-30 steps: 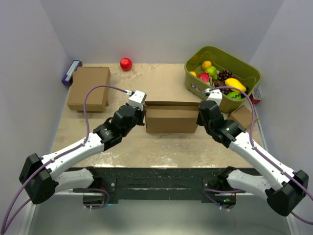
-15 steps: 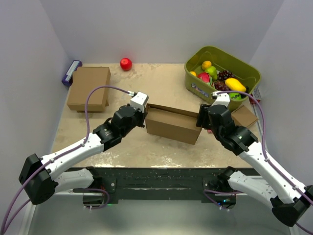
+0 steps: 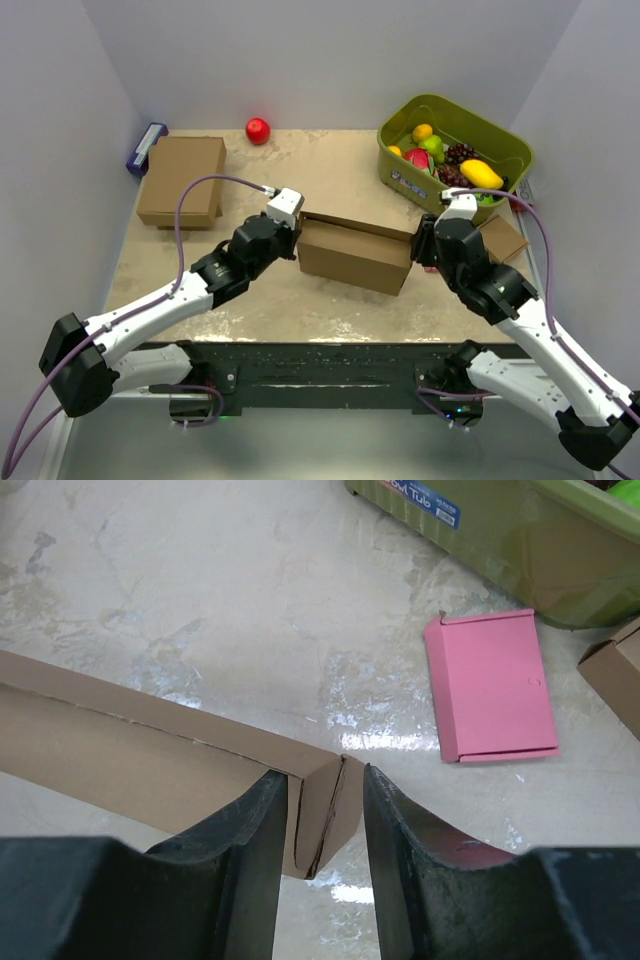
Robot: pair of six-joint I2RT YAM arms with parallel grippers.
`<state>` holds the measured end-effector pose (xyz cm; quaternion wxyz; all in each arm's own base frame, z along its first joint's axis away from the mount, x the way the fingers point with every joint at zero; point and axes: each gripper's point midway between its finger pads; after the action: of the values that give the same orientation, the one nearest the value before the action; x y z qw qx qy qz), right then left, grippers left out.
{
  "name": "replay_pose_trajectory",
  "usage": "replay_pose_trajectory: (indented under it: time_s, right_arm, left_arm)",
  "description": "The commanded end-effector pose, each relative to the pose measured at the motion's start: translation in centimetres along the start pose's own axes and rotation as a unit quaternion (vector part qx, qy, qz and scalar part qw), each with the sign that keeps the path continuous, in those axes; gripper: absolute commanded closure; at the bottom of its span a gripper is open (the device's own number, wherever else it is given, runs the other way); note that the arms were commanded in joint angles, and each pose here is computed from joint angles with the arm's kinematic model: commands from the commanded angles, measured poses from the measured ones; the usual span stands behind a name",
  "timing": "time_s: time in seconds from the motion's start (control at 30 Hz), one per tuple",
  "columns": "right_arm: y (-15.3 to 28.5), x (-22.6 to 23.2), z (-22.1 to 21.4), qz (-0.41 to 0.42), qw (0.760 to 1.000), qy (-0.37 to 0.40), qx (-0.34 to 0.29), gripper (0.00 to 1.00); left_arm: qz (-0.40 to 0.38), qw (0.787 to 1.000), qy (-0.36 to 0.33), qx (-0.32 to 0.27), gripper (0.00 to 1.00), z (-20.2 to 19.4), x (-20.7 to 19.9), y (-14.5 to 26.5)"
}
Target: Fold the paper box
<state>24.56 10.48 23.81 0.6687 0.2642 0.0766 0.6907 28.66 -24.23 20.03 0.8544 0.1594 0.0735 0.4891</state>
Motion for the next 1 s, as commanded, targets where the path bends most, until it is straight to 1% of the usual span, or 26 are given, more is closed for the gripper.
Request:
replay_pose_trajectory:
  time_s: [0.0,0.07,0.1,0.17,0.27,0.3,0.33,0.43,0.5,0.53,0.63,0.73,0.8,0.97]
  right_arm:
    - [0.5,0.5,1.2,0.008,1.000,-0.004,-0.013,0.64]
    - [0.3,0.6,1.0,0.007,1.000,0.000,-0.007,0.66]
    - [0.2,0.6,0.9,0.006,1.000,0.002,-0.004,0.71]
    - [0.1,0.8,0.8,0.009,1.000,0.001,-0.002,0.74]
    - [0.0,0.5,0.4,0.007,1.000,0.001,0.001,0.85]
    - [0.0,0.5,0.4,0.006,1.000,0.001,0.001,0.92]
    - [0.0,0.4,0.3,0.005,1.000,0.002,0.002,0.95]
    - [0.1,0.2,0.1,0.003,1.000,0.005,0.005,1.00]
    - [0.0,0.2,-0.1,0.003,1.000,0.006,0.008,1.00]
    - [0.0,0.2,-0.1,0.001,1.000,0.006,0.007,1.00]
    - [-0.1,0.1,-0.3,-0.001,1.000,0.006,0.008,1.00]
    - [-0.1,0.0,-0.4,-0.001,1.000,0.007,0.010,1.00]
    - [-0.1,-0.1,-0.5,-0.003,1.000,0.006,0.010,1.00]
    - [-0.1,-0.1,-0.4,-0.005,1.000,0.008,0.010,1.00]
  left_arm:
    - [-0.014,0.995,-0.030,0.090,1.00,-5.1,-0.2,0.3]
    - [-0.014,0.996,-0.028,0.088,1.00,-4.9,-0.2,0.3]
    - [-0.014,0.996,-0.029,0.089,1.00,-5.0,-0.2,0.3]
    - [-0.016,0.996,-0.029,0.088,1.00,-4.8,-0.3,0.3]
    - [-0.020,0.996,-0.026,0.086,1.00,-4.7,-0.5,0.3]
    - [-0.021,0.996,-0.024,0.085,1.00,-4.6,-0.6,0.4]
    - [-0.023,0.996,-0.023,0.084,0.86,-4.3,-0.6,0.5]
    - [-0.029,0.997,-0.017,0.072,0.65,-3.1,-0.8,0.9]
    - [-0.033,0.998,-0.012,0.059,0.54,-2.1,-0.8,1.3]
    - [-0.036,0.998,-0.011,0.056,0.47,-1.8,-0.9,1.4]
    - [-0.050,0.998,0.000,0.039,0.36,-0.4,-1.3,2.0]
    - [-0.061,0.998,0.009,0.025,0.34,0.9,-1.6,2.4]
    - [-0.060,0.998,0.015,0.017,0.34,1.9,-1.6,2.5]
    - [-0.046,0.999,0.023,-0.002,0.37,3.5,-1.0,2.8]
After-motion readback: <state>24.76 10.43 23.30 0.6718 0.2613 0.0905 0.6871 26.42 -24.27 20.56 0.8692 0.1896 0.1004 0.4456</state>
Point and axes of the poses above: each gripper's point midway between its finger pads, its own y axis back along the fingers, its own x axis along the line the jaws close on, z = x × y, and after that the axes turned 6 degrees about -y, right-handed
